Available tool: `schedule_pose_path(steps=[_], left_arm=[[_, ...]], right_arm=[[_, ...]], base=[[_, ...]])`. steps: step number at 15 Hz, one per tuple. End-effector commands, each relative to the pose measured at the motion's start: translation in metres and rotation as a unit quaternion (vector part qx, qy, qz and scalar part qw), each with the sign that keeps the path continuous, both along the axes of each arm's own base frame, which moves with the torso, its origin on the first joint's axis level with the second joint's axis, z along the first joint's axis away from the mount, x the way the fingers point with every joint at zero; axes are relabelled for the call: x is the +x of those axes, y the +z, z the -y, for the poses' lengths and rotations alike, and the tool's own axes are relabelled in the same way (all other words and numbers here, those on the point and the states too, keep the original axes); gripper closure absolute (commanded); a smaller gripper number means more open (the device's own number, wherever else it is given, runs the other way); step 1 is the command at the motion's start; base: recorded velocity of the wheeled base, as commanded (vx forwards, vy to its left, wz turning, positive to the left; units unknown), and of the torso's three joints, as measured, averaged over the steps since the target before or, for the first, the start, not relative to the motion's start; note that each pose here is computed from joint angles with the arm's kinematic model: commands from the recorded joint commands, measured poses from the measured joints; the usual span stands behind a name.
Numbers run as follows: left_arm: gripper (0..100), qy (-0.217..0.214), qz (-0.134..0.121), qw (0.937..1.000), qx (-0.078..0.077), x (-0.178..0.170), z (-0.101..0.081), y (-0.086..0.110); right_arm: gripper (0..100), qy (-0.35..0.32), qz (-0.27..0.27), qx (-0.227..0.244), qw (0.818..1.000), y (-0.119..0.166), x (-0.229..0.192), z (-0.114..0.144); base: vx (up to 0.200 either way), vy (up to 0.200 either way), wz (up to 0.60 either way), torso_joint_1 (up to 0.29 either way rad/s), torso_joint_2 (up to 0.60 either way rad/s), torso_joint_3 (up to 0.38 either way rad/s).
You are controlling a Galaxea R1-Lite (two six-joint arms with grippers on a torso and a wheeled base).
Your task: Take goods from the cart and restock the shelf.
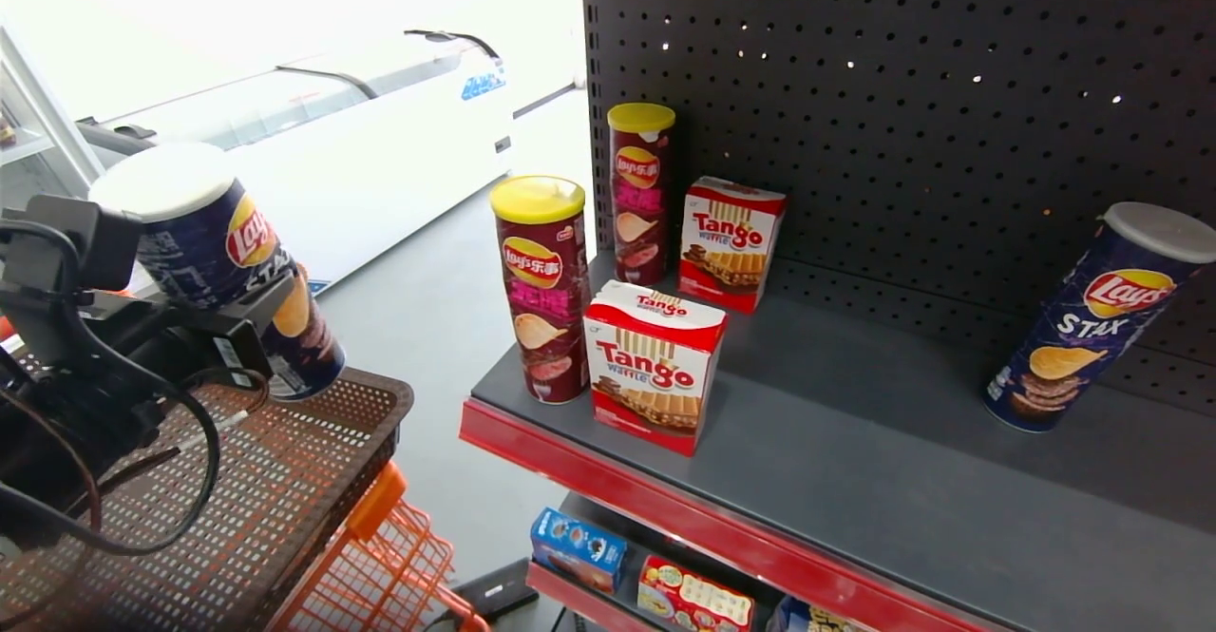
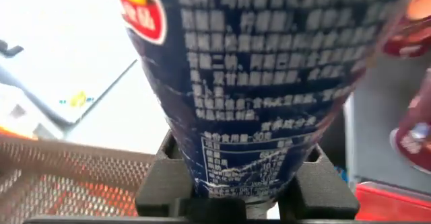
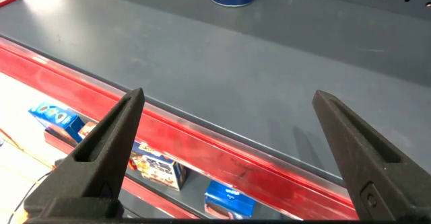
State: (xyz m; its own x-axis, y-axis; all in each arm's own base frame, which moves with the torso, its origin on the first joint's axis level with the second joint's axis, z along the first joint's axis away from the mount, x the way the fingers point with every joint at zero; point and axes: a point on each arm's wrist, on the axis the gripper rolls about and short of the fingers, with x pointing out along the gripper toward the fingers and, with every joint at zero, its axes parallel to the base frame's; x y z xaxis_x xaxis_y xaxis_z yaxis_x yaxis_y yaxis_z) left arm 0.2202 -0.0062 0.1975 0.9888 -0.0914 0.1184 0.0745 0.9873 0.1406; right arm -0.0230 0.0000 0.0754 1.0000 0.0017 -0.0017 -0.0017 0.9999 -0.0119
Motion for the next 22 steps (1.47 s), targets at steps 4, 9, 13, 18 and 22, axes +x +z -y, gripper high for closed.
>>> schedule_pose_path(steps=[4, 9, 13, 18, 22], left_arm=[[100, -0.126, 0.011, 0.9919, 0.002, -0.025, 0.034, 0.002], [100, -0.226, 0.012, 0.9737, -0.025, -0.031, 0.056, 0.005], [100, -0.26, -0.012, 0.9652, -0.027, -0.038, 0.06, 0.004], [100, -0.301, -0.024, 0.953, -0.023, -0.045, 0.062, -0.001], [100, -0.338, -0.054, 0.9394, -0.02, -0.054, 0.074, -0.004]], right_arm=[[0, 0.0, -0.001, 0.0, 1.0, 0.0, 0.0, 0.0], [0, 0.0, -0.001, 0.0, 1.0, 0.0, 0.0, 0.0], [0, 0.0, -0.001, 0.0, 1.0, 0.0, 0.0, 0.0], [0, 0.0, -0.001, 0.0, 1.0, 0.0, 0.0, 0.0], [0, 0.0, -0.001, -0.001, 1.0, 0.0, 0.0, 0.0]], base=[[0.0, 0.0, 0.0, 0.0, 0.0, 0.0], [0.0, 0.0, 0.0, 0.0, 0.0, 0.0], [0.0, 0.0, 0.0, 0.0, 0.0, 0.0], [0.0, 0.0, 0.0, 0.0, 0.0, 0.0], [0.0, 0.0, 0.0, 0.0, 0.0, 0.0]])
